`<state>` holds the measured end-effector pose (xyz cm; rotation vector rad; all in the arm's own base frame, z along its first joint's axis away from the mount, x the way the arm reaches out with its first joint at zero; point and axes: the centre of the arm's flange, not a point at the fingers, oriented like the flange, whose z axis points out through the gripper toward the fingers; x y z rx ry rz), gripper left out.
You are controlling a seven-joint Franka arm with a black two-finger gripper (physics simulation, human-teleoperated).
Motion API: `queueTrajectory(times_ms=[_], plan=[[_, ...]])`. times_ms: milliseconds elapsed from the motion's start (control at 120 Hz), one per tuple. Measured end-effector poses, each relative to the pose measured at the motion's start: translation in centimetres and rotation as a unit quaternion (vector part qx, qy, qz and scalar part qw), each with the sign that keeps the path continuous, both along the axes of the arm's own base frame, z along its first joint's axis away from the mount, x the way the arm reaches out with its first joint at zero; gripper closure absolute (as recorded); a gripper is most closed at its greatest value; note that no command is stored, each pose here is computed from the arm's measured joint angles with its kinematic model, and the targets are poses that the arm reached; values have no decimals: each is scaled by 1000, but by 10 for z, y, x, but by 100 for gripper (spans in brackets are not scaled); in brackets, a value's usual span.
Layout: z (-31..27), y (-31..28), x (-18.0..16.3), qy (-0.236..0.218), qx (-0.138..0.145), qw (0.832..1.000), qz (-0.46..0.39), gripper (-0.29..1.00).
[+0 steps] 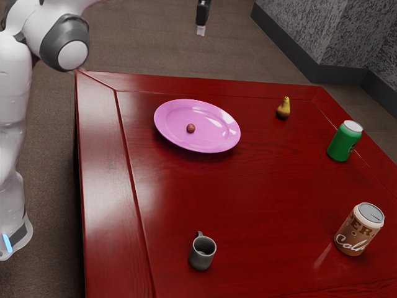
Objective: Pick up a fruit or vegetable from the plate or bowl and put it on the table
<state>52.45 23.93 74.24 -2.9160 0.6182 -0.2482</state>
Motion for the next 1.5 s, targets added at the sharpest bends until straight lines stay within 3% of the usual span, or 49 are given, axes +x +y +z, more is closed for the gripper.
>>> queueTrajectory(times_ms=[217, 317, 400, 458, 558, 667, 750, 867, 1100, 1500], plan=[[-19, 13, -15, 49, -6, 998, -35, 0], [-68, 13, -16, 106, -34, 992, -54, 0], [-85, 2, -45, 114, -70, 987, -90, 0], [-97, -1, -64, 119, -77, 984, -107, 0], [-100, -35, -90, 111, -65, 978, -165, 0], [-100, -109, -75, 115, -32, 963, -242, 0], [-121, -141, -69, 131, -26, 953, -270, 0], [-160, -128, -72, 154, -33, 953, -258, 0], [-192, -62, -73, 144, -37, 966, -210, 0], [-226, -72, -62, 135, -24, 961, -238, 1]])
